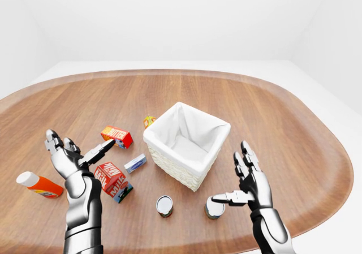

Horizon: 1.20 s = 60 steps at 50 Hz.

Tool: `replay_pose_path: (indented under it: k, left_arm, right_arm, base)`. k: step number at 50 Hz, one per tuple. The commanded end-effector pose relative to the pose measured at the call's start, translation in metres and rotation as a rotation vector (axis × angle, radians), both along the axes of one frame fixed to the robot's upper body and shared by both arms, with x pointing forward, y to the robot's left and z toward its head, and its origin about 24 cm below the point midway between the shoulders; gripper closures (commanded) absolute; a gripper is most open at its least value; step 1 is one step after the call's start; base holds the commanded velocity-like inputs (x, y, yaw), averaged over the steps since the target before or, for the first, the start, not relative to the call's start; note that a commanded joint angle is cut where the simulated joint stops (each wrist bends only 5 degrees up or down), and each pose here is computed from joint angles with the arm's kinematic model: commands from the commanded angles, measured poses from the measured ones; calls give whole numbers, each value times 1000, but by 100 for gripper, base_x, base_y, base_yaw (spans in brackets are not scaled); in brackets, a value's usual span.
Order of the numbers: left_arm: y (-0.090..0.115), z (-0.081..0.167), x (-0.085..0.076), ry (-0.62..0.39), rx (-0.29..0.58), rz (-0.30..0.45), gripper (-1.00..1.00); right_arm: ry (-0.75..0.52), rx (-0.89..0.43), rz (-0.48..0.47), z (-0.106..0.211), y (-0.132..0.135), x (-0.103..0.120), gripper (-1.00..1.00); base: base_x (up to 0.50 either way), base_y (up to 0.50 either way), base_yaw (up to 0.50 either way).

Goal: Pick up the alphabet soup, and put it in the basket.

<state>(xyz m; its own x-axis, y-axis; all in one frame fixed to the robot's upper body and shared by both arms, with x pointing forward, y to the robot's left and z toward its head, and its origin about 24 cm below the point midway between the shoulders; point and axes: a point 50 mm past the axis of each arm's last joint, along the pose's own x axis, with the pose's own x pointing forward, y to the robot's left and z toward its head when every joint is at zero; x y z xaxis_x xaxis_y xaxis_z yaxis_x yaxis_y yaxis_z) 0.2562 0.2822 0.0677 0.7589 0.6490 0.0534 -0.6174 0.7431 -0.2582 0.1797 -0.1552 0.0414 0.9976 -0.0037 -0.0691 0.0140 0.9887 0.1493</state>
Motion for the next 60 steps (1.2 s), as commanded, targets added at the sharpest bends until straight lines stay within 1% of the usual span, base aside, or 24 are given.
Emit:
replay_pose_path:
  k: [1,19,20,26,27,32,33,41,47,48,50,51,54,58,59,60]
  left_arm:
    - [0,0,0,1,0,0,-100]
    - [0,0,0,1,0,0,-100]
    - [0,0,0,3,0,7,-100]
    - [0,-2,1,10,0,6,-100]
    - [0,-1,1,8,2,5,-100]
    - [0,-1,0,8,5,5,-100]
    - [0,-2,1,12,3,1,-100]
    - [-1,-2,1,12,3,-6,-100]
    - [-1,-2,1,12,6,5,-100]
    - [0,-3,2,18,1,-1,-100]
    - [0,-4,2,20,1,0,-100]
    - [-1,-2,1,14,4,0,-100]
    - [-1,-4,2,22,0,-2,-100]
    - [-1,0,0,5,6,2,-100]
    - [-1,-1,0,8,4,1,-100]
    - [-1,-2,1,11,2,0,-100]
  right_arm:
    - [2,6,4,0,1,-3,-100]
    - [2,6,4,0,1,-3,-100]
    - [9,7,4,-6,1,-1,-100]
    - [24,-4,4,-10,0,-1,-100]
    - [46,-10,-1,-11,-2,-2,-100]
    - [55,-35,-11,-9,-3,-6,-100]
    - [72,-51,0,-12,-2,-8,-100]
    - [85,-60,-12,-14,-5,-10,-100]
    - [98,-68,6,-17,-7,-13,-100]
    - [101,-100,-4,-19,-8,-13,-100]
    - [103,-101,-5,-20,-7,-14,-100]
    - [107,-98,14,-21,-6,-15,-100]
    - [119,-116,13,-23,-7,-15,-100]
    - [139,-146,20,-28,-7,-15,-100]
    - [152,-162,34,-31,-5,-16,-100]
    - [146,-165,23,-30,-5,-16,-100]
  base:
    - [0,0,0]
    - [0,0,0]
    - [0,0,0]
    - [0,0,0]
    - [0,0,0]
    - [0,0,0]
    - [0,0,0]
    - [0,0,0]
    - [0,0,0]
    - [0,0,0]
    - [0,0,0]
    - [0,0,0]
    - [0,0,0]
    - [0,0,0]
    - [0,0,0]
    - [0,0,0]
